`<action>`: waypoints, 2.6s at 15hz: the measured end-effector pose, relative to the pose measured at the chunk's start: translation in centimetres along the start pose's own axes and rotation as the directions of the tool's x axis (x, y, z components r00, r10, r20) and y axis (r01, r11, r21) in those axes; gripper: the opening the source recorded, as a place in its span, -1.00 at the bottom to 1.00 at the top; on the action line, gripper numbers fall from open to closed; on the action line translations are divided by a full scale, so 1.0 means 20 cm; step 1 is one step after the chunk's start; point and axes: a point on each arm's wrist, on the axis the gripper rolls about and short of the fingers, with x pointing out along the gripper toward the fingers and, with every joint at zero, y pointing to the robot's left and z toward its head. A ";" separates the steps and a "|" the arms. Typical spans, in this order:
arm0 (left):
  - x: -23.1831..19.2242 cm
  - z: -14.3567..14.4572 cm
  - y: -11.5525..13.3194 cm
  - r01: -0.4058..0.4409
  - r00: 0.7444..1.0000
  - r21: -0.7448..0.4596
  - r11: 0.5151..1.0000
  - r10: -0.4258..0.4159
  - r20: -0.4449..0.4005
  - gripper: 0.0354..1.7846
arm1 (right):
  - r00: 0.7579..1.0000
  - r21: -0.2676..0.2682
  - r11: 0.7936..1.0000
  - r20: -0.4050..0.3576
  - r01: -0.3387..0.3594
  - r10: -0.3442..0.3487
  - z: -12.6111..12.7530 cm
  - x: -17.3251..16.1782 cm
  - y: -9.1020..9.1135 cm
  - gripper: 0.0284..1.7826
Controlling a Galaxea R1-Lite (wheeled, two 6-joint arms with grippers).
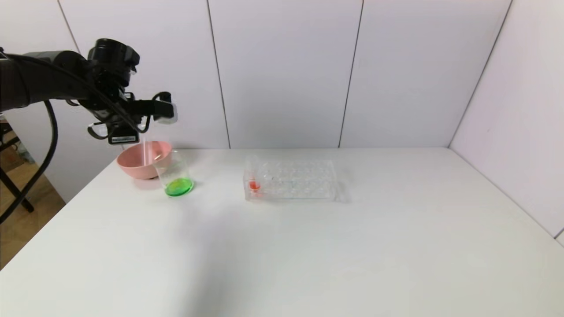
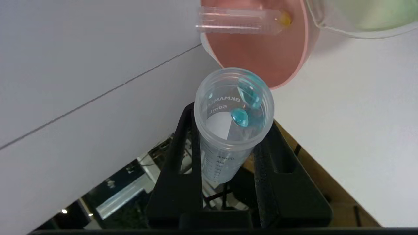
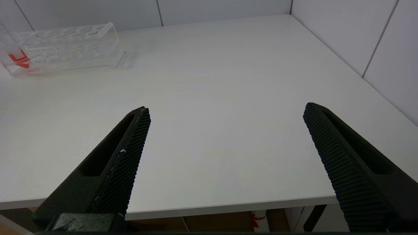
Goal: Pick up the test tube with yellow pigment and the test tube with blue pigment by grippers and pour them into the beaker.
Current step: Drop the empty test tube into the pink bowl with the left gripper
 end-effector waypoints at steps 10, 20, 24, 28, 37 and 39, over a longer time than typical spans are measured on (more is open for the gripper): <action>-0.24 -0.12 0.29 -0.152 0.891 -0.915 0.375 0.453 0.037 -0.52 | 1.000 0.000 1.000 0.000 0.000 0.000 0.00 0.00 0.00 0.92; -0.11 -0.16 0.16 -0.053 0.903 -0.981 -0.188 0.410 -0.128 -0.52 | 1.000 0.000 1.000 0.000 0.000 0.000 0.00 0.00 0.00 0.92; 0.01 -0.20 0.06 -0.069 0.879 -0.978 -0.196 0.451 -0.152 -0.52 | 1.000 0.000 1.000 0.000 0.000 0.000 0.00 0.00 0.00 0.92; 0.11 -0.20 -0.04 -0.075 0.862 -0.977 -0.202 0.479 -0.165 -0.52 | 1.000 0.000 1.000 0.000 0.000 0.000 0.00 0.00 0.00 0.92; 0.32 -0.16 -0.11 -0.070 0.855 -0.978 -0.197 0.493 -0.161 -0.52 | 1.000 0.000 1.000 0.000 0.000 0.000 0.00 0.00 0.00 0.92; 0.38 -0.16 -0.14 -0.082 0.864 -0.980 -0.183 0.477 -0.161 -0.52 | 1.000 0.000 1.000 0.000 0.000 0.000 0.00 0.00 0.00 0.92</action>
